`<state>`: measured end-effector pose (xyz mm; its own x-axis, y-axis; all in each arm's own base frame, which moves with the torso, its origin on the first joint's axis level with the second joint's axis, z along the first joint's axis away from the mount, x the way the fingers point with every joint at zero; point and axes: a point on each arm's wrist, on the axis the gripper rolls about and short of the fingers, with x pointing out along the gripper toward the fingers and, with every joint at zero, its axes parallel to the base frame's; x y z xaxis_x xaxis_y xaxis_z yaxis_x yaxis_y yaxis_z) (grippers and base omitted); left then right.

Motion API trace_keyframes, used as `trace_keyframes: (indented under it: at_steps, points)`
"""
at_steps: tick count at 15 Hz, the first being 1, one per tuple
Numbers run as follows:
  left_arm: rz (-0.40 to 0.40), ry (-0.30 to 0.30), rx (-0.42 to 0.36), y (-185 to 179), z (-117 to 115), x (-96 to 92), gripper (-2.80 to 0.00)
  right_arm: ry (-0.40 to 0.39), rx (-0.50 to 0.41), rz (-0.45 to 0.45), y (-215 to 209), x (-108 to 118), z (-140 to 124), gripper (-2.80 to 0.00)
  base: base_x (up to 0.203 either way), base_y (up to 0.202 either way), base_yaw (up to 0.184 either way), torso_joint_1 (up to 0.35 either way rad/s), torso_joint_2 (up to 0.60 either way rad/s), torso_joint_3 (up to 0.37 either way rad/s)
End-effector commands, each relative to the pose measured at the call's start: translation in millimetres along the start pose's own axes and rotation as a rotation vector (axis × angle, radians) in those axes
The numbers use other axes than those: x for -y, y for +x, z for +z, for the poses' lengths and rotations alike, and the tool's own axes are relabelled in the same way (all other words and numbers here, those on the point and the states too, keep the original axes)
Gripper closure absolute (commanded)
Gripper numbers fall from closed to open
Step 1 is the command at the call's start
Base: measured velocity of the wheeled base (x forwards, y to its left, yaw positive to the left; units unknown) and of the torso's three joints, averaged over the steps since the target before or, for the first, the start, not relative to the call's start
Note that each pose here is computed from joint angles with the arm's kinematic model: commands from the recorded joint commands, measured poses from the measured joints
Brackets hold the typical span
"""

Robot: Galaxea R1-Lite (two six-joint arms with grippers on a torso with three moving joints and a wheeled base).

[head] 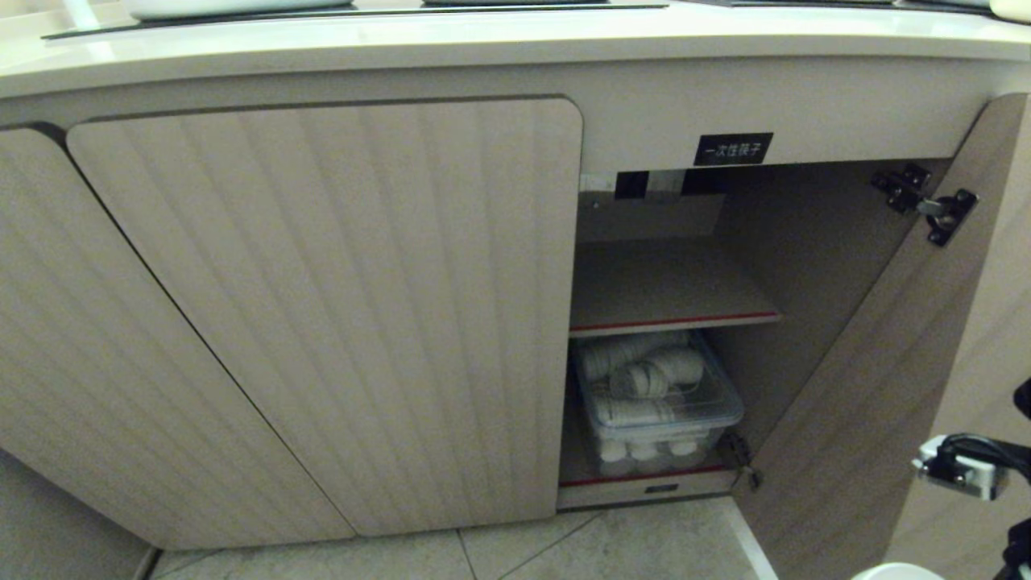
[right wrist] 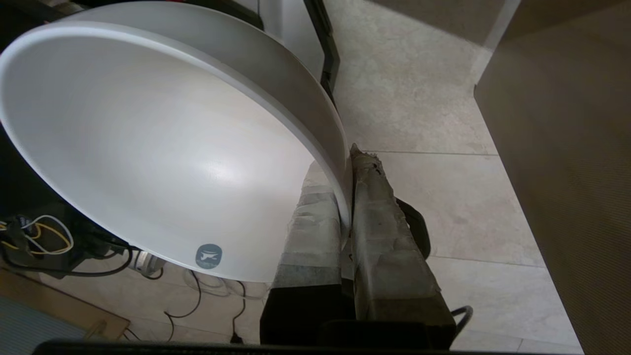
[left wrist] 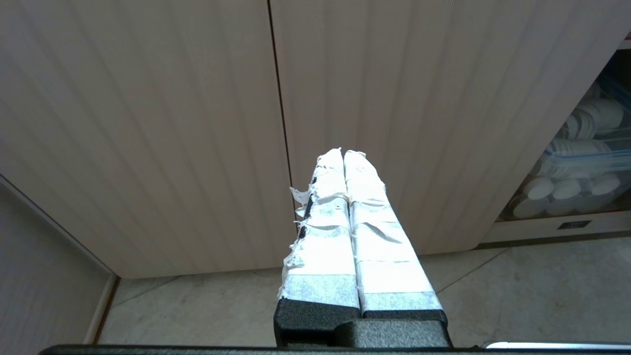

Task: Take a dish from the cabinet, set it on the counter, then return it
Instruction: Place it on the table

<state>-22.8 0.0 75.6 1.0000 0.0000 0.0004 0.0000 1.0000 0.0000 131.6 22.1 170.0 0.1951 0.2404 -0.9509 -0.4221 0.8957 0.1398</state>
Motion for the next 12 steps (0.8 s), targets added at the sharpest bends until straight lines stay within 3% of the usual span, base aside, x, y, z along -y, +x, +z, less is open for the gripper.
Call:
trace_keyframes:
  at_steps: [1, 12]
  points:
    - [0.0, 0.0, 0.0, 0.0, 0.0, 0.0, 0.0, 0.001, -0.01, -0.004, 0.8, 0.4, -0.3, 0.0, 0.0, 0.0, 0.0, 0.0, 0.0, 0.0]
    - [0.0, 0.0, 0.001, -0.1, 0.3, 0.0, 0.0, 0.016, -0.016, -0.008, 1.7, 2.5, -2.2, 0.0, 0.0, 0.0, 0.0, 0.0, 0.0, 0.0]
